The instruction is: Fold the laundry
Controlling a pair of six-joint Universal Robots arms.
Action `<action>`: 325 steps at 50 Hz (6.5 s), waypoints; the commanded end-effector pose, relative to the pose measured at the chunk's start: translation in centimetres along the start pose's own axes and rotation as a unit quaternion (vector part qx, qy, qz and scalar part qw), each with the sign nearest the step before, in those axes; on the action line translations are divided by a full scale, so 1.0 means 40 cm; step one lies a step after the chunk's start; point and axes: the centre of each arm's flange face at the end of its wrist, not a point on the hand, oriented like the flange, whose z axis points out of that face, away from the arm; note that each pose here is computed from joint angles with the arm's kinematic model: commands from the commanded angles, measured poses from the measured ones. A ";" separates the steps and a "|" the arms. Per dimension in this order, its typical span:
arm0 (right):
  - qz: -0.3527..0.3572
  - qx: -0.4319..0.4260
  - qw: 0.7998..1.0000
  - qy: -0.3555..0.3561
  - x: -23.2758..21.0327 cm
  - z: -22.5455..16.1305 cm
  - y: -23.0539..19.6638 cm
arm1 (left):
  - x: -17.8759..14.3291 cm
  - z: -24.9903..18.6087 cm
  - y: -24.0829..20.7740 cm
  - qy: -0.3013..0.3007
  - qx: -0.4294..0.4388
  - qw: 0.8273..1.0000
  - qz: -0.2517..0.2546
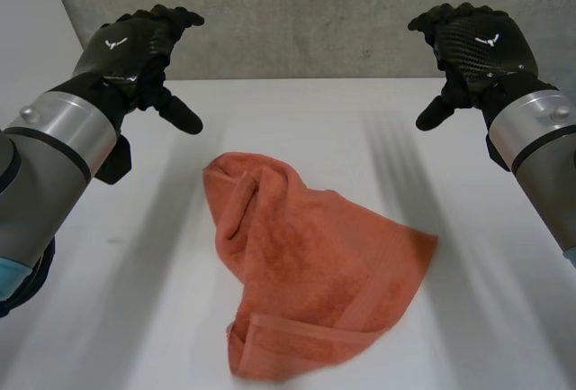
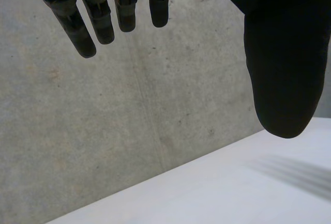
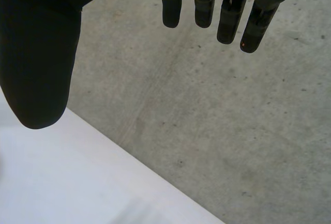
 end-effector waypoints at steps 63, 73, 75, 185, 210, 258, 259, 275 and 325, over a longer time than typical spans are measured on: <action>-0.015 -0.074 0.995 -0.058 -0.147 -0.080 0.110 | 0.066 0.075 0.303 0.036 -0.097 0.988 0.115; -0.019 -0.058 0.996 -0.059 -0.139 -0.114 0.074 | 0.109 0.110 0.424 0.050 -0.146 0.985 0.080; -0.019 -0.057 0.996 -0.062 -0.140 -0.118 0.072 | 0.109 0.118 0.434 0.049 -0.148 0.985 0.074; 0.322 -0.276 0.905 -0.040 -0.010 0.092 0.192 | 0.144 -0.045 -0.228 0.092 0.316 0.941 0.083; 0.054 -0.061 0.996 -0.026 -0.026 0.120 -0.062 | 0.009 0.043 -0.194 0.035 0.274 0.954 0.115; -0.165 0.175 0.970 0.042 -0.037 0.105 -0.179 | -0.082 0.198 -0.159 -0.039 0.317 0.945 0.074; -0.166 0.151 0.974 0.028 -0.040 0.099 -0.160 | -0.083 0.196 -0.141 -0.039 0.306 0.948 0.073; -0.130 -0.265 0.943 -0.157 -0.138 0.026 0.297 | -0.127 0.110 0.192 -0.059 0.107 0.990 0.064; 0.076 -0.300 0.942 -0.133 -0.017 -0.003 0.307 | -0.084 -0.040 -0.067 -0.019 0.207 0.975 0.077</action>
